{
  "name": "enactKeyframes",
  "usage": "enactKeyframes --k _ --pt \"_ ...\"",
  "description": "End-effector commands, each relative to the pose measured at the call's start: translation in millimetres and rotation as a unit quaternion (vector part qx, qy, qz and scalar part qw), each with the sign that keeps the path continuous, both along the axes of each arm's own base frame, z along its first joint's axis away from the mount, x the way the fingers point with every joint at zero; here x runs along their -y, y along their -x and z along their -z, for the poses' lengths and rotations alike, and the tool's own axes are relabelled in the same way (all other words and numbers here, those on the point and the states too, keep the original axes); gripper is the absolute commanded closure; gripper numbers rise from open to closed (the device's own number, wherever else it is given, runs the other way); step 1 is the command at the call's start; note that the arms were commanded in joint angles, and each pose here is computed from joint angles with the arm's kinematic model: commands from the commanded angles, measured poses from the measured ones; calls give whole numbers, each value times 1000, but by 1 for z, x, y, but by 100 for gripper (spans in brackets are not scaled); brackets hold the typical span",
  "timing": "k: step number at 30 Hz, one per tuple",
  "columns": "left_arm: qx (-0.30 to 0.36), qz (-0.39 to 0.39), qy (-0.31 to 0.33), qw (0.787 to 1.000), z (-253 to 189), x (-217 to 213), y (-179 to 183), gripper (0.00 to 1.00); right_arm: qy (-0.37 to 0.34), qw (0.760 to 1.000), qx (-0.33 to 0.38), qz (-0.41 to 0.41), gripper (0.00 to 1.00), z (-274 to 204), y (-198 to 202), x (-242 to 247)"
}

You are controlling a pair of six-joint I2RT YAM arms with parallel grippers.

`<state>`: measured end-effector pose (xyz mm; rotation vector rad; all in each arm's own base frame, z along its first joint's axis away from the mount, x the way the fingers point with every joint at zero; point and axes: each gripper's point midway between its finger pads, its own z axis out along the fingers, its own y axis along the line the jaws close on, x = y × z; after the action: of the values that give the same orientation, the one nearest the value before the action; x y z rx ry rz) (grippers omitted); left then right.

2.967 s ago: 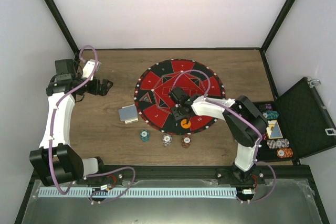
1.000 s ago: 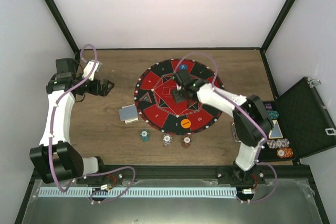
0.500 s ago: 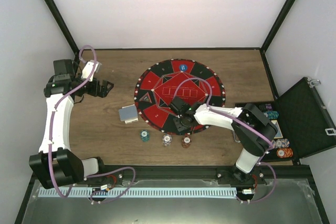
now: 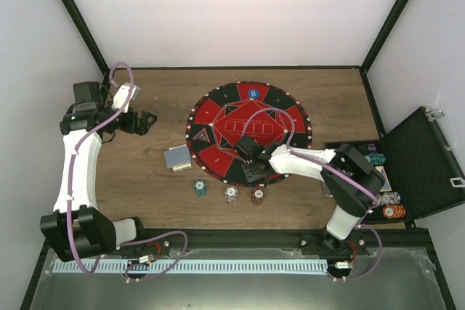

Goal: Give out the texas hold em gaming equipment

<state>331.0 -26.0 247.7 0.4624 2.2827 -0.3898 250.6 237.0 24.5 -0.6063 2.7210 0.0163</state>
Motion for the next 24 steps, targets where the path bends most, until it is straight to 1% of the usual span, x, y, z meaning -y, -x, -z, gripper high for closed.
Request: enactKeyframes --k 1,10,17,21,23,24 --pt "24 3 -17 1000 -18 -4 -1 0 48 998 -5 48 70 12 -5 32" --pt "25 7 -19 999 -17 -3 -2 0 50 992 6 119 76 5 -26 73" --pt "22 8 -19 1000 -16 -3 -2 0 44 986 12 160 77 3 -46 103" --pt "23 9 -22 999 -16 -4 -1 0 46 985 33 164 77 -18 -57 106" --pt "23 8 -22 999 -16 -4 0 0 30 986 45 159 77 -38 -64 97" --pt "24 8 -21 999 -17 -3 0 0 16 987 53 152 74 -50 -66 88"
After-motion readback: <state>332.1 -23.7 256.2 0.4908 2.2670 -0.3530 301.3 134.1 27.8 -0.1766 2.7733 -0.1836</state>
